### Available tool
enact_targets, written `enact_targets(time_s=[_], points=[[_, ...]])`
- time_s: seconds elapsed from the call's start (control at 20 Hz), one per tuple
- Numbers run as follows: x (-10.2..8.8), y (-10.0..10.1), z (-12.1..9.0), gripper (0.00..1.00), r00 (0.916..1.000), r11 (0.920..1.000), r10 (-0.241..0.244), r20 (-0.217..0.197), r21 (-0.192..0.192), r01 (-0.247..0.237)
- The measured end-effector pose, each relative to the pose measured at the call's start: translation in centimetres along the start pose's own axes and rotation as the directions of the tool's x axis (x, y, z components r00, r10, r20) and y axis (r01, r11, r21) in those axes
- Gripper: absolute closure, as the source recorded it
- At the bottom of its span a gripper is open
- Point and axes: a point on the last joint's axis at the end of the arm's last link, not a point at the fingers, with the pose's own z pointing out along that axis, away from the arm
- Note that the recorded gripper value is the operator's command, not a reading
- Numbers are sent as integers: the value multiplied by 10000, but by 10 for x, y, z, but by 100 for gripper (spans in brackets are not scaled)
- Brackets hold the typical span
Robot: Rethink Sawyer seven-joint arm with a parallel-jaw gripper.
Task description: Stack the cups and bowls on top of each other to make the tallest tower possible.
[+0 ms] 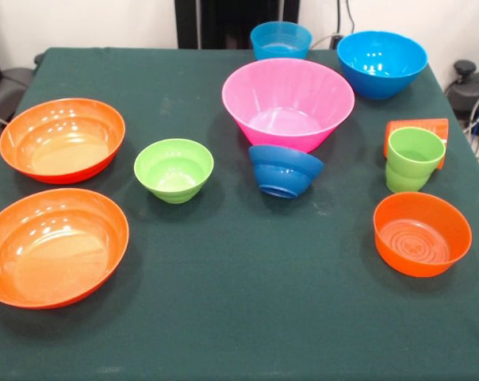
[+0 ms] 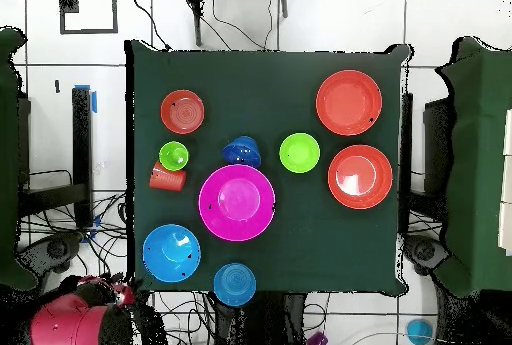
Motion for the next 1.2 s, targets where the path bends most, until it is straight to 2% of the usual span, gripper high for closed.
enact_targets(time_s=[0.3, 0.55, 0.85, 1.2], points=[[-7, 0, 9, 0, 9998, 9999, 98, -173, -33, -99], [-23, -5, 29, 0, 9972, 9992, 389, -636, 11, -389], [-37, -10, 62, 0, 9883, 9976, 691, -1361, 137, -679], [-41, -10, 90, 0, 9771, 9968, 805, -1970, 176, -785]])
